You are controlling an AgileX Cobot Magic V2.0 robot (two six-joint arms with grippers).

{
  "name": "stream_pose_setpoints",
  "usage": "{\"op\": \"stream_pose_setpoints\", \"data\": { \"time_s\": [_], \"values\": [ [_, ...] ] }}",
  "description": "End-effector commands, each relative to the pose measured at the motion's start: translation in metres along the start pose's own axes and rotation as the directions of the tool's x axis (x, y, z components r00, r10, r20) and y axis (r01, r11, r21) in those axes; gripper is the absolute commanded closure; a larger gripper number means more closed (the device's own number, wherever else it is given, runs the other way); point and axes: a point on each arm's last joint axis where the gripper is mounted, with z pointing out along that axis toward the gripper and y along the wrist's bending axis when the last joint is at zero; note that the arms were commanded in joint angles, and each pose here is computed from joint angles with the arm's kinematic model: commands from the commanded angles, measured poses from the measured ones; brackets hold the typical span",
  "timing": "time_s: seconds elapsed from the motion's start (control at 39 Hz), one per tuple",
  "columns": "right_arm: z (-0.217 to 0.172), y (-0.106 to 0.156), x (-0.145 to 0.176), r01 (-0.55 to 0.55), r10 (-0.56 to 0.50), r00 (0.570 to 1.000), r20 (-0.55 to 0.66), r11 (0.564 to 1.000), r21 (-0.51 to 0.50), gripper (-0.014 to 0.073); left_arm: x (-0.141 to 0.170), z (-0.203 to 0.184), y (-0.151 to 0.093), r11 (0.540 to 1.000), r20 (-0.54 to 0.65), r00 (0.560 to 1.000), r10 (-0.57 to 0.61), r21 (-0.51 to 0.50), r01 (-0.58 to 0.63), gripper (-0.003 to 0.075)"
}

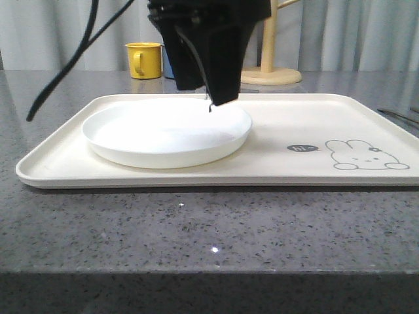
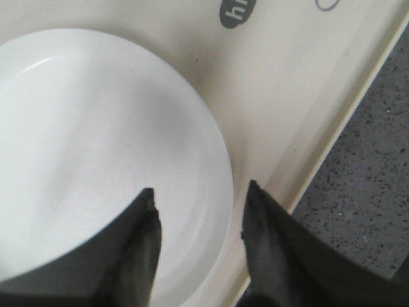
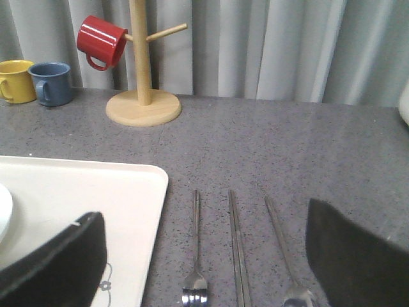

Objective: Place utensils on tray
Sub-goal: 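Open the left gripper and raise it away from the plate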

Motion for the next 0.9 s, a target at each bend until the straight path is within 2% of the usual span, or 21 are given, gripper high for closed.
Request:
{"op": "stream_pose_setpoints", "data": {
  "time_s": [0.0,0.05,0.15,0.26,0.36,0.49,0.67,0.82,0.87],
  "values": [
    [-0.002,-0.001,-0.018,0.014,-0.015,0.994,0.105,1.0,0.014,-0.0059,0.011,-0.045,0.01,0.999,0.087,0.996,-0.036,-0.036,0.039,0.0642],
    [-0.002,-0.001,-0.018,0.014,-0.015,0.994,0.105,1.0,0.014,-0.0059,0.017,-0.05,0.016,0.997,0.091,0.994,-0.055,-0.045,0.059,0.0738],
    [-0.002,-0.001,-0.018,0.014,-0.015,0.994,0.105,1.0,0.014,-0.0059,0.037,-0.061,0.034,0.989,0.098,0.987,-0.128,-0.059,0.134,0.0738],
    [-0.002,-0.001,-0.018,0.014,-0.015,0.994,0.105,1.0,0.014,-0.0059,0.06,-0.072,0.055,0.966,0.134,0.961,-0.24,-0.064,0.25,0.0738],
    [-0.002,-0.001,-0.018,0.014,-0.015,0.994,0.105,1.0,0.014,-0.0059,0.088,-0.087,0.068,0.934,0.219,0.917,-0.333,-0.06,0.353,0.0738],
    [-0.002,-0.001,-0.018,0.014,-0.015,0.994,0.105,1.0,0.014,-0.0059,0.129,-0.099,0.077,0.878,0.346,0.841,-0.415,-0.09,0.47,0.0738],
    [-0.002,-0.001,-0.018,0.014,-0.015,0.994,0.105,1.0,0.014,-0.0059,0.189,-0.113,0.061,0.802,0.527,0.736,-0.425,-0.158,0.576,0.0738],
    [-0.002,-0.001,-0.018,0.014,-0.015,0.994,0.105,1.0,0.014,-0.0059,0.227,-0.117,0.032,0.763,0.675,0.65,-0.349,-0.198,0.615,0.0738],
    [-0.002,-0.001,-0.018,0.014,-0.015,0.994,0.105,1.0,0.014,-0.0059,0.241,-0.121,0.017,0.756,0.734,0.61,-0.3,-0.207,0.621,0.0738]
  ]
}}
